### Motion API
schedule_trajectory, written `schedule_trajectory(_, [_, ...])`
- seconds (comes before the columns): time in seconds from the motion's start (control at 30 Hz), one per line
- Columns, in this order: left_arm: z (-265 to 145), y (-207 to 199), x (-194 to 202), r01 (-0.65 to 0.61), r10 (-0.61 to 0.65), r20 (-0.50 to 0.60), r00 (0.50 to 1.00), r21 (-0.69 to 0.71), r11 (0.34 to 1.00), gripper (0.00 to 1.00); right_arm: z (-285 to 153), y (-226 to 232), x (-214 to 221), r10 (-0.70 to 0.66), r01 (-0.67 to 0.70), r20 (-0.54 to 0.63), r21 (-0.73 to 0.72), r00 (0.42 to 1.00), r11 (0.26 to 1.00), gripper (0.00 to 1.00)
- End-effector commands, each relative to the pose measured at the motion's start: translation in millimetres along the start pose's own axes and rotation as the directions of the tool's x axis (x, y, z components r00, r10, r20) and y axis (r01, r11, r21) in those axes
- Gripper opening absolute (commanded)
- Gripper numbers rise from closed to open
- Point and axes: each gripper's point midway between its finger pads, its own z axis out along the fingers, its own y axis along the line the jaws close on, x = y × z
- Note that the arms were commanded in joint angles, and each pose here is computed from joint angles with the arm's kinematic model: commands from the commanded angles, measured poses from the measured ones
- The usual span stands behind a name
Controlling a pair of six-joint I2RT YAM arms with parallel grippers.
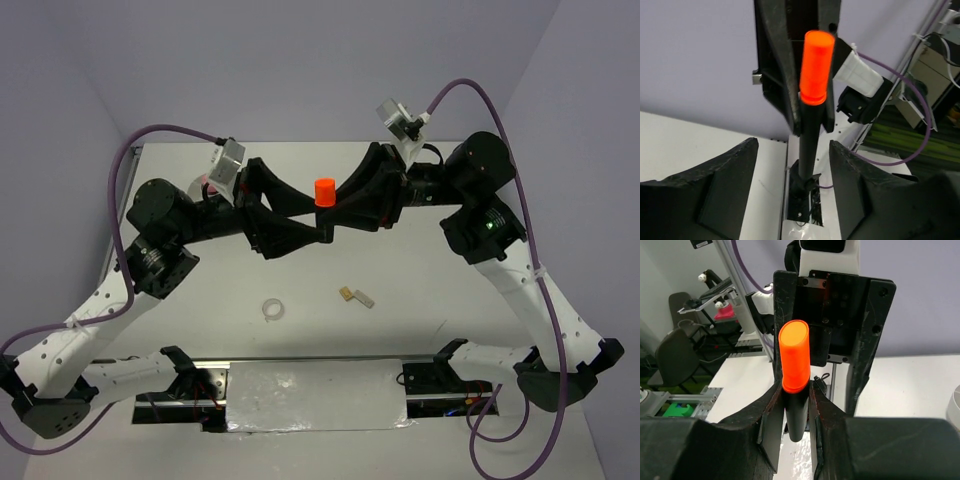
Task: Sort the stationery into containers
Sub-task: Close the pen cap on the pen.
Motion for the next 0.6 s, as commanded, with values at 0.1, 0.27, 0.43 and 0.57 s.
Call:
schedule_trajectory(0.1, [4.2,-23.3,-11.1,0.02,-0.027,0.047,0.999,0.151,0.988,0.59,-1.3,13.9,-8.9,-0.063,0.064,0.033,-0.018,0.997,0.998,0.0])
schedule_trajectory(0.27, [7.4,-23.4,-8.0,0.031,-0.037,0.032,0.999,0.176,0.984,0.44,0.1,8.6,-8.6,-0.064,0.063,0.043,0.012,0.997,0.998,0.0])
schedule_trajectory(0.43, [8.8,-18.5,-4.1,0.044,-0.048,0.023,0.999,0.16,0.986,0.24,2.1,6.0,-9.8,-0.064,0.063,0.048,0.018,0.997,0.998,0.0])
schedule_trajectory(0.57, [10.4,-17.7,-9.6,0.033,-0.038,0.032,0.999,0.15,0.988,0.0,3.6,2.9,-5.5,-0.056,0.055,0.044,0.026,0.997,0.998,0.0])
